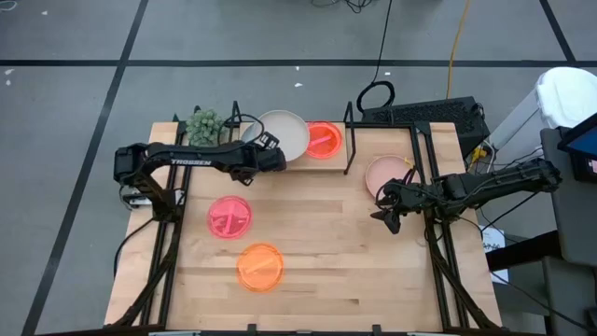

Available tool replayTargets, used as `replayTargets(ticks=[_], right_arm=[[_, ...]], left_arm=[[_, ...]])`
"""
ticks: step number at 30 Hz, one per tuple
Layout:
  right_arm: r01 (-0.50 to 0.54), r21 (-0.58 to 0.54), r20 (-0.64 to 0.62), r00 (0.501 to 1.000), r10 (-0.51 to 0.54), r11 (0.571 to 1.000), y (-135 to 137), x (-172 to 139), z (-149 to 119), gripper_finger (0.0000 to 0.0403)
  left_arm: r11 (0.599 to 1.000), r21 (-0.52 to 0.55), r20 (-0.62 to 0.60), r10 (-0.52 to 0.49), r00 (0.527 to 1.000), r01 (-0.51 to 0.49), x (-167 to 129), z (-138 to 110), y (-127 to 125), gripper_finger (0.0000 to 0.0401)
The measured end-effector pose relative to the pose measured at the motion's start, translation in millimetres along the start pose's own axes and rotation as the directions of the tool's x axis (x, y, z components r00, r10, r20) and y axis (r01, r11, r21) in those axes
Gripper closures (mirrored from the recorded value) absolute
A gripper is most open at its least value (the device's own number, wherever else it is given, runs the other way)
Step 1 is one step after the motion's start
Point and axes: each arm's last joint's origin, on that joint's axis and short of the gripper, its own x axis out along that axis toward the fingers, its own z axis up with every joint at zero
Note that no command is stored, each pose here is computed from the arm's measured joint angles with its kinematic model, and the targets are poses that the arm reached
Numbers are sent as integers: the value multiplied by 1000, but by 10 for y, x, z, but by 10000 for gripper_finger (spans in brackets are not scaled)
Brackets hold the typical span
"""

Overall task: Place and stack plates onto a shelf
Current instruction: Stack the light brown plate on the blue plate on the shelf

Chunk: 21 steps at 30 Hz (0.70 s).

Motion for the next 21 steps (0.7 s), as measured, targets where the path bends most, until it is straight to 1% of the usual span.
replayTargets(ticks=[4, 7, 17, 21], right_arm=[[1, 0, 5, 1000, -1, 1000, 1, 0, 3, 177], [17, 1, 23, 1000, -17, 1000, -1, 0, 11, 177], [13, 2, 27, 1000, -13, 1000, 2, 0, 15, 177], [10, 10, 25, 1000, -11, 1000, 3, 0, 14, 177]], left_arm=[[999, -37, 20, 40, 999, -39, -145, 74, 84, 360], [997, -30, 38, 77, 996, -76, -204, 88, 158, 359], [992, 26, 79, 119, 990, -122, -174, 125, 192, 359], [992, 58, 91, 109, 990, -115, -157, 143, 173, 359]])
